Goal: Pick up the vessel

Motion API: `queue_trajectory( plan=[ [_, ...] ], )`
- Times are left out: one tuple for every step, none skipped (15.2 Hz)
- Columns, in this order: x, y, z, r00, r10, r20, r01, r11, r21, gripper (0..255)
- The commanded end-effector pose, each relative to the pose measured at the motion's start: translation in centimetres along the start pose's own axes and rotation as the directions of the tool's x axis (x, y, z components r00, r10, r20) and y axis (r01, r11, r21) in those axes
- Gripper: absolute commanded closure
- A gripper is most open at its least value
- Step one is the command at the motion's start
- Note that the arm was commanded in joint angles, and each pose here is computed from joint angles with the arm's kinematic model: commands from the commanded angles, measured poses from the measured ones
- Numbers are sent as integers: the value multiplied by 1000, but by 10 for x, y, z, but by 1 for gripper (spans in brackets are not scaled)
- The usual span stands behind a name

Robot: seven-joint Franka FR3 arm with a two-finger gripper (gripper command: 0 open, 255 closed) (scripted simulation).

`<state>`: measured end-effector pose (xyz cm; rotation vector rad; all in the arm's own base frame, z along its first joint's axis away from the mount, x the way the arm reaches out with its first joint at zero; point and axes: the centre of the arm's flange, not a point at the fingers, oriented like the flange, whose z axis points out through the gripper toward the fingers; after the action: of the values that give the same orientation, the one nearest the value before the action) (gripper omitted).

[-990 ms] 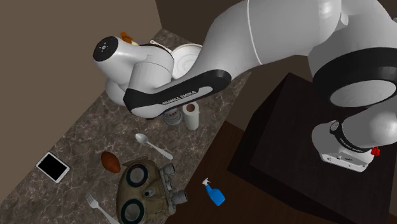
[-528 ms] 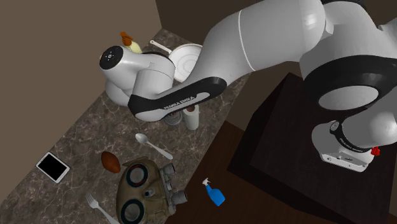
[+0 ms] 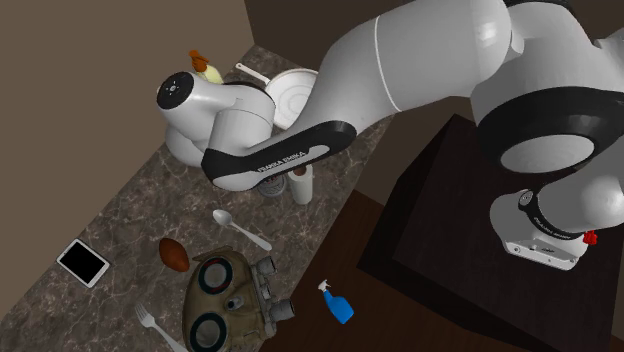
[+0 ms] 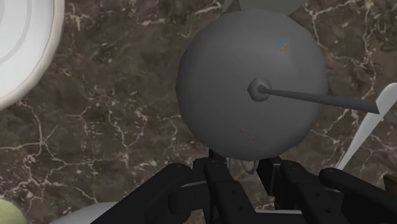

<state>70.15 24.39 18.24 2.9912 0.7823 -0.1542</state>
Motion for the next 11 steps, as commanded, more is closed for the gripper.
queue_trajectory(
  plan=[
    [0,0,0,1000,0,1,0,1000,0,255],
    [0,0,0,1000,0,1,0,1000,0,255],
    [0,0,-5,1000,0,1,0,1000,0,255],
    [-1,0,-10,1000,0,1,0,1000,0,255],
    [-1,0,-15,1000,0,1,0,1000,0,255],
    [-2,0,-21,1000,0,1,0,1000,0,255],
    [-3,0,-26,1000,0,1,0,1000,0,255],
    [-3,1,-31,1000,0,1,0,1000,0,255],
    [-4,1,-36,1000,0,1,0,1000,0,255],
    [-4,1,-42,1000,0,1,0,1000,0,255],
    [-5,1,-47,1000,0,1,0,1000,0,255]
  ],
)
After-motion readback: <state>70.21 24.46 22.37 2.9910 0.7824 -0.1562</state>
